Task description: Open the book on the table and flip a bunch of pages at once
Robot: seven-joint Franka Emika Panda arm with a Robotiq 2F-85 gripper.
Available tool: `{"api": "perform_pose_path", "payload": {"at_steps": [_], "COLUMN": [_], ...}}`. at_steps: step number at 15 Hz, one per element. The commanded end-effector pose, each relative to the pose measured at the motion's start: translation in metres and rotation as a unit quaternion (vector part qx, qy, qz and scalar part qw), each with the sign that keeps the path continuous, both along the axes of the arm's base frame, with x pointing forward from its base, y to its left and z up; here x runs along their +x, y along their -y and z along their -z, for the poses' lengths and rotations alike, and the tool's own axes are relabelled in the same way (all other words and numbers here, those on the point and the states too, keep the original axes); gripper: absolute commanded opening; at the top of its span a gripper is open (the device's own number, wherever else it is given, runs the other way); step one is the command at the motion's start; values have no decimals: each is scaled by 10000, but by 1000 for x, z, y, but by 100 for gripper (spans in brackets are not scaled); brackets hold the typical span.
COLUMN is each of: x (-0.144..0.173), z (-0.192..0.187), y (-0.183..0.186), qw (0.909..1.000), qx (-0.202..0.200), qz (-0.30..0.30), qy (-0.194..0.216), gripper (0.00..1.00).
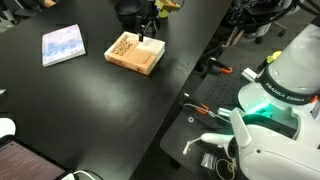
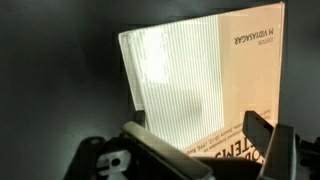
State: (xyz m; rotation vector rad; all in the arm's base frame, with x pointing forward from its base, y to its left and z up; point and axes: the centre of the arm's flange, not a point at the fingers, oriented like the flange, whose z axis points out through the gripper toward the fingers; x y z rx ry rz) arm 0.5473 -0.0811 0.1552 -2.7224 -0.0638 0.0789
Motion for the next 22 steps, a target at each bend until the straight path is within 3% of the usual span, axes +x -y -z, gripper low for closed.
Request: {"api": "perform_pose_path", "payload": {"at_steps": [1, 14, 22], "x": [1, -2, -3], "z": [-25, -73, -99], "y": [-13, -40, -80], "qw": [9999, 9998, 9997], "qx": [-46, -150, -127], "qz": [14, -7, -158], "qy": [-118, -163, -168], "gripper": [100, 100, 100]}}
